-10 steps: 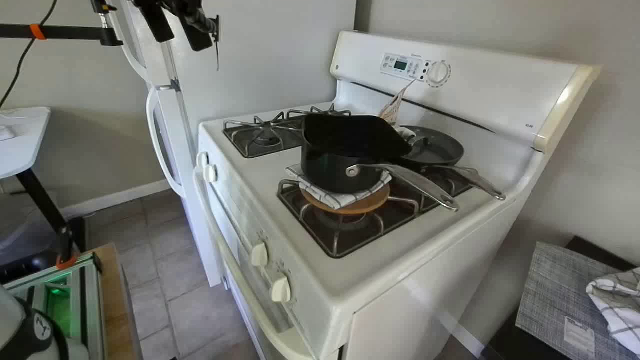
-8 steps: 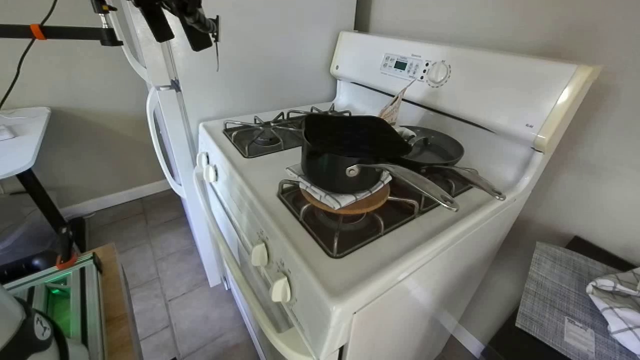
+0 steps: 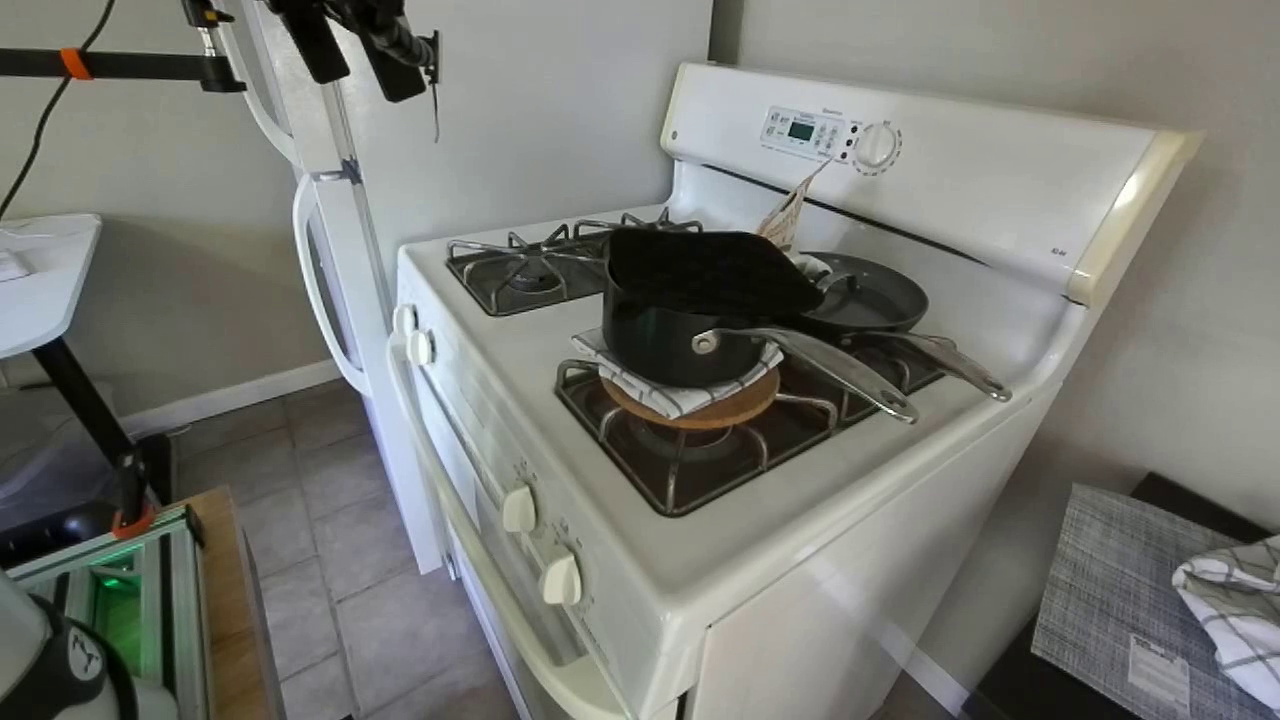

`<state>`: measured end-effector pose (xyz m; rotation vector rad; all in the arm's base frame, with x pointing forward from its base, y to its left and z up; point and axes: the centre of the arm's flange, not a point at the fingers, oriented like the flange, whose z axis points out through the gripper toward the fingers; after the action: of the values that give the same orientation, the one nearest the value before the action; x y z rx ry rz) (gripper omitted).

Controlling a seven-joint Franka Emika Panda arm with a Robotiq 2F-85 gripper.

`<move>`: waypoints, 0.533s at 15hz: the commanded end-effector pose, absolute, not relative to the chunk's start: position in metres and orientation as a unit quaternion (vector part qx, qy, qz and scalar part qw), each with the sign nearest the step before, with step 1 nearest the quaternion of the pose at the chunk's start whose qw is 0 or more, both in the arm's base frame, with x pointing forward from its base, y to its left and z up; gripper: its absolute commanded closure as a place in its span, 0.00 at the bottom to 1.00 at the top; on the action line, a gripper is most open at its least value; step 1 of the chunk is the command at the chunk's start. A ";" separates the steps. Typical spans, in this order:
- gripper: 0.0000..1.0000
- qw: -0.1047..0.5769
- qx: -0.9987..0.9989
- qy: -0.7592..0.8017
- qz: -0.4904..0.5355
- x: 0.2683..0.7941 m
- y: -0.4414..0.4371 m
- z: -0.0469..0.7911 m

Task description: Move the can to the pan

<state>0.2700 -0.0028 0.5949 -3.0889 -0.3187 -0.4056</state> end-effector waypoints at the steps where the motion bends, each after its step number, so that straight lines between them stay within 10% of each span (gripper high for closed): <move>1: 0.00 0.035 -0.984 -0.052 -0.166 0.303 0.009 0.596; 8: 0.00 0.058 -0.954 0.042 -0.290 0.428 0.044 0.611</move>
<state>0.3622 0.0243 0.6113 -2.9064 0.0426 -0.8339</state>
